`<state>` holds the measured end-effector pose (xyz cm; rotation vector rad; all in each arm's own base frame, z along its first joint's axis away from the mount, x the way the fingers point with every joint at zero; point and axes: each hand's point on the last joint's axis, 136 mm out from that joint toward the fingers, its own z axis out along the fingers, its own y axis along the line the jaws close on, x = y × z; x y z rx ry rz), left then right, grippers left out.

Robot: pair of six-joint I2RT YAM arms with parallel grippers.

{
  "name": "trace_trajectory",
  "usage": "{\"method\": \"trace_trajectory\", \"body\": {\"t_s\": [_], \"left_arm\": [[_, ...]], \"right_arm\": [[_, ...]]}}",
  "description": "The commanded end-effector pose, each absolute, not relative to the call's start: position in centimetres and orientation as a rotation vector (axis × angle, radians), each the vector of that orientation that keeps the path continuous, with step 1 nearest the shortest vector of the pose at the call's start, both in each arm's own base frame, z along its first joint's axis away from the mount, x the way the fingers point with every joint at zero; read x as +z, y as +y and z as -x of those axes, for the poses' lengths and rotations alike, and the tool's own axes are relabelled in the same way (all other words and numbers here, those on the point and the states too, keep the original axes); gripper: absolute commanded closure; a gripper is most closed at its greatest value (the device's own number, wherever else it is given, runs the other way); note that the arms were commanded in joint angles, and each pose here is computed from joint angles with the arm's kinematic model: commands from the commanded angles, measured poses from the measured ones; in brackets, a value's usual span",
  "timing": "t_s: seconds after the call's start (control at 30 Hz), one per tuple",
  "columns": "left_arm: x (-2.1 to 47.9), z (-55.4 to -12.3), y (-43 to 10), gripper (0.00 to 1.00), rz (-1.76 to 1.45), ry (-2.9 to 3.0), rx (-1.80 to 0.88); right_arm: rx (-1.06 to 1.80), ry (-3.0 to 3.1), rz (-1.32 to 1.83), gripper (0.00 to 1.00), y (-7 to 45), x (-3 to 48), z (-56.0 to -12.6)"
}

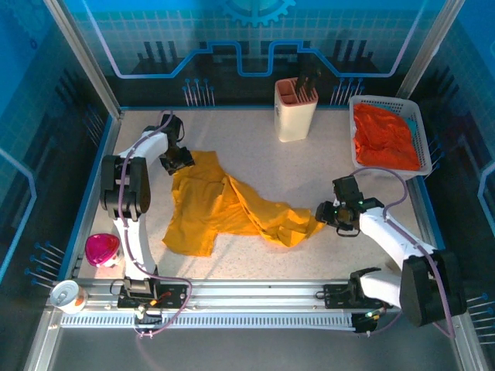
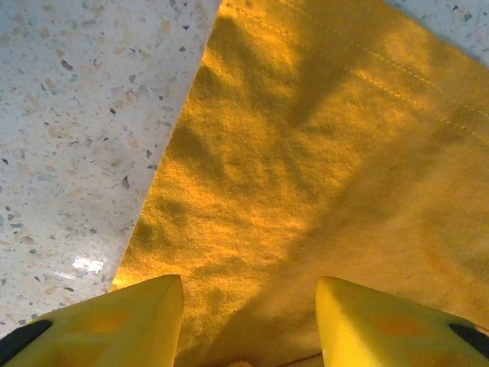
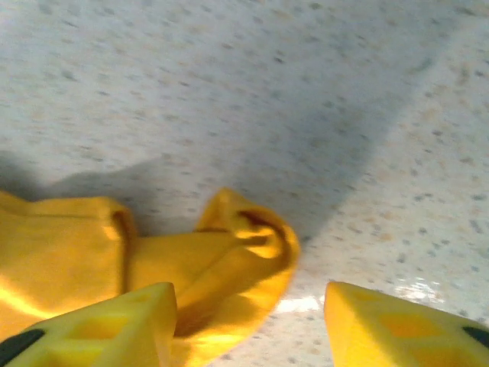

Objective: Fold and stack the t-shirts

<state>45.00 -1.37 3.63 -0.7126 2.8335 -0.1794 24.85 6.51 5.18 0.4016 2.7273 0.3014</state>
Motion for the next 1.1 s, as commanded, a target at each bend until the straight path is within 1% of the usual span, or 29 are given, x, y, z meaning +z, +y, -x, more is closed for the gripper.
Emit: {"method": "trace_trajectory", "body": {"t_s": [0.0, 0.1, 0.23, 0.37, 0.43, 0.57, 0.73, 0.8, 0.87, 1.0, 1.07], "left_arm": [[2.3, -44.5, -1.5, 0.51, 0.713, 2.867, -0.186], [2.0, -44.3, -1.5, 0.52, 0.717, 2.874, -0.183], [1.7, -44.1, -1.4, 0.53, 0.721, 2.877, -0.177], [1.4, -44.0, -1.4, 0.55, 0.719, 2.881, -0.171], [1.4, -43.9, -1.4, 0.56, 0.720, 2.882, -0.173], [1.5, -44.0, -1.3, 0.56, 0.720, 2.879, -0.173], [1.3, -44.0, -1.4, 0.57, 0.722, 2.884, -0.180], [1.3, -44.0, -1.4, 0.58, 0.723, 2.883, -0.179], [1.2, -44.0, -1.4, 0.60, 0.723, 2.886, -0.176], [1.2, -44.0, -1.4, 0.66, 0.723, 2.886, -0.175], [1.1, -43.9, -1.4, 0.74, 0.725, 2.886, -0.177]], "right_arm": [[0.477, 2.681, -0.239, 0.44, 9.0, 7.0, -26.7], [0.541, 2.712, -0.157, 0.46, 10.3, 6.7, -27.6], [0.557, 2.740, -0.096, 0.58, 11.1, 5.7, -28.6], [0.593, 2.758, -0.079, 0.64, 11.8, 5.1, -29.2], [0.581, 2.789, -0.087, 0.69, 11.8, 4.6, -29.2], [0.595, 2.820, -0.081, 0.73, 12.0, 3.7, -28.7], [0.614, 2.819, -0.087, 0.84, 12.3, 3.6, -28.6], [0.624, 2.804, -0.079, 0.89, 12.5, 4.1, -28.9], [0.626, 2.778, -0.068, 1.00, 12.6, 5.2, -29.4], [0.623, 2.732, -0.037, 1.00, 12.9, 8.2, -30.7], [0.618, 2.666, -0.024, 1.00, 13.0, 11.1, -31.9]]}}
